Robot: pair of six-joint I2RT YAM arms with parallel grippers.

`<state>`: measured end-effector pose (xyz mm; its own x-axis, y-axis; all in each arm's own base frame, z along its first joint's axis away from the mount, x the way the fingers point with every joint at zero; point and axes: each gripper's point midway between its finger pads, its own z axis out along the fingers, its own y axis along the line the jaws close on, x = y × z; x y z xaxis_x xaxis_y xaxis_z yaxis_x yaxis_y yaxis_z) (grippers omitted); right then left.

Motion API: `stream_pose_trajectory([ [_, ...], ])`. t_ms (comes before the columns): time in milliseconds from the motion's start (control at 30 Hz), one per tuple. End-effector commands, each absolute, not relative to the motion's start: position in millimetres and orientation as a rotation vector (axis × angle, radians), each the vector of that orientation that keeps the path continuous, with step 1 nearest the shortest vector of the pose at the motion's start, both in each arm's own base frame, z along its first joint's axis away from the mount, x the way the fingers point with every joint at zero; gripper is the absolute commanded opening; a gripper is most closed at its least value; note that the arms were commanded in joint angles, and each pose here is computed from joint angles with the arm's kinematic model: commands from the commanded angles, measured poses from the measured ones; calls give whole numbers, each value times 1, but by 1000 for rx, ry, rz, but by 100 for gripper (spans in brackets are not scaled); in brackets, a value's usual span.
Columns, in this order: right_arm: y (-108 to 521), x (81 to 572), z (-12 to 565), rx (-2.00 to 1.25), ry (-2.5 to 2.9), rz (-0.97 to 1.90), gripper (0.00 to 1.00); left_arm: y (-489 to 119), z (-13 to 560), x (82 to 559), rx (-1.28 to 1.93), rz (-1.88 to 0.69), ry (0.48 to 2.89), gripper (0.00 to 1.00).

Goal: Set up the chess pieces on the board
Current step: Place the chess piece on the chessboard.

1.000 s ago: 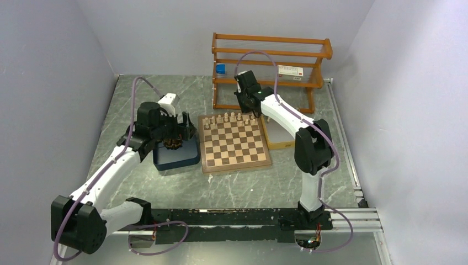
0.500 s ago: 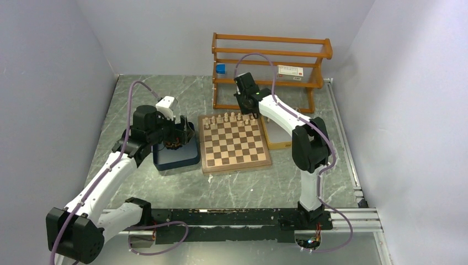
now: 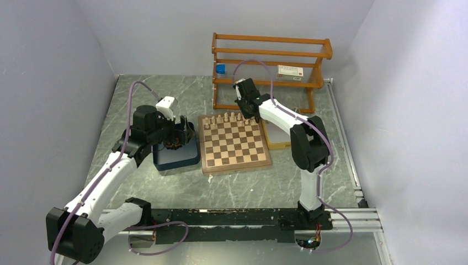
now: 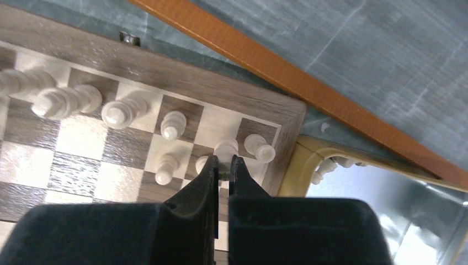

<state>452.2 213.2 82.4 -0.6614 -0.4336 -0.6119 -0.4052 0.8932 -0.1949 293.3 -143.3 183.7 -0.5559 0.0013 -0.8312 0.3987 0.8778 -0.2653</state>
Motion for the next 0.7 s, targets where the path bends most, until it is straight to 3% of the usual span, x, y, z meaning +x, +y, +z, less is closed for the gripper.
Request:
stream_pose_trajectory([
  [0, 207, 466, 121, -756, 2185, -120, 0, -147, 189, 292, 315, -562, 2090, 100],
  [267, 213, 468, 165, -1002, 1919, -110, 0, -148, 188, 292, 320, -568, 2092, 100],
  [500, 219, 451, 150, -1384, 1755, -117, 0, -148, 189, 291, 325, -571, 2088, 100],
  [667, 217, 450, 153, -1484, 1650, -158, 0, -149, 188, 291, 329, -579, 2088, 100],
])
